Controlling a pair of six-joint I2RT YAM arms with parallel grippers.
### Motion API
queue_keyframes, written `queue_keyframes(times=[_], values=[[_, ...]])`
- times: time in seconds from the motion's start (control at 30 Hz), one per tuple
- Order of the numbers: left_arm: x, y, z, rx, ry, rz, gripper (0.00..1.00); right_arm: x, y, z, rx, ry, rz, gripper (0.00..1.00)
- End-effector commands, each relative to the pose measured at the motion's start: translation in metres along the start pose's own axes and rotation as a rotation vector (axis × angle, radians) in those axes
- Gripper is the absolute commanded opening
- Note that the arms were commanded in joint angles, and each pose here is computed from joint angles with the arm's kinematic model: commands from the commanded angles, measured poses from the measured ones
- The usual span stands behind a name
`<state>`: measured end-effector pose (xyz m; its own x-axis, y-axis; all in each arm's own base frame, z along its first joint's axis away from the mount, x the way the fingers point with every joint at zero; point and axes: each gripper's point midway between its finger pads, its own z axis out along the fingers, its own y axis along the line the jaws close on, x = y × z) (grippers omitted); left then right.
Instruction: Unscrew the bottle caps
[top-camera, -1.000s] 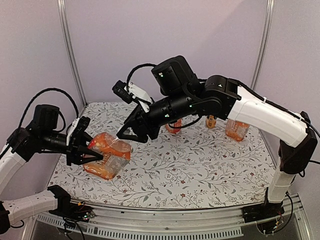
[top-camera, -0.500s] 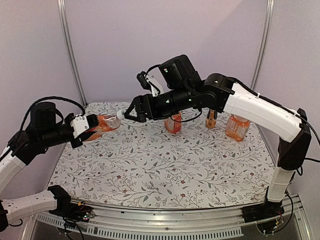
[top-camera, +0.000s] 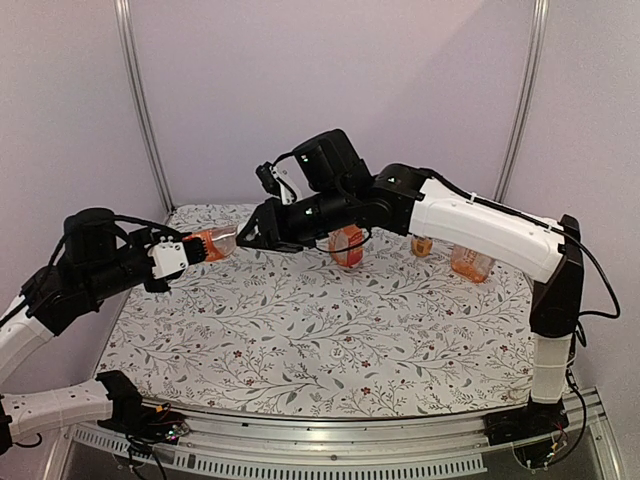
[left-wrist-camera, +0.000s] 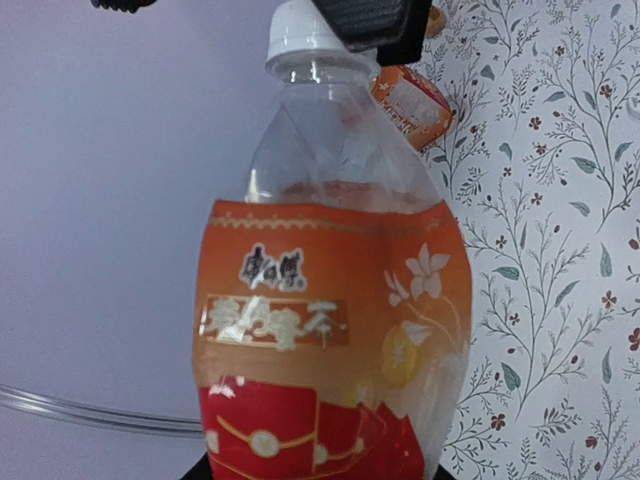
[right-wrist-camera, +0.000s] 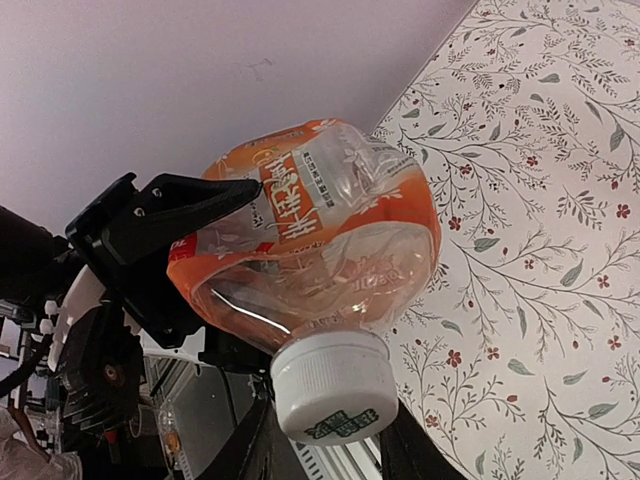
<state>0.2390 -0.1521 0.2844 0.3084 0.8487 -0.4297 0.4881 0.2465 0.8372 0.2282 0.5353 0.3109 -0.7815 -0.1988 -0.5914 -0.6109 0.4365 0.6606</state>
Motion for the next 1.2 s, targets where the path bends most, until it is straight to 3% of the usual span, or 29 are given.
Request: queue_keyframes(times=[0.0,0.13,0.57,0.8,0.97,1.1,1.17], values=[[-0.002,-0.005,0.002,-0.006,-0.012,0.014,0.24,-0.010,0.014,0.002,-0.070,-0.019,0.000,0.35],[-0.001,-0.007,0.002,-0.002,-0.013,0.014,0.23,-0.012,0.002,0.005,-0.045,-0.025,0.015,0.43],[-0.003,-0.010,-0.001,0.006,-0.033,-0.022,0.23,-0.020,0.003,0.002,-0.076,-0.036,0.019,0.39],[-0.002,-0.009,-0.001,0.000,-0.028,-0.030,0.22,-0.005,-0.010,0.001,-0.041,-0.007,0.037,0.42],[-0.003,-0.009,-0.001,0.002,-0.032,-0.035,0.22,-0.007,-0.004,-0.005,-0.054,-0.013,0.030,0.30],[-0.007,-0.008,-0.004,0.005,-0.052,-0.048,0.20,-0.007,-0.002,-0.007,-0.062,-0.009,0.004,0.03],[-0.011,-0.013,-0.007,0.041,-0.073,-0.061,0.20,-0.002,-0.001,-0.009,-0.061,0.006,-0.021,0.00]])
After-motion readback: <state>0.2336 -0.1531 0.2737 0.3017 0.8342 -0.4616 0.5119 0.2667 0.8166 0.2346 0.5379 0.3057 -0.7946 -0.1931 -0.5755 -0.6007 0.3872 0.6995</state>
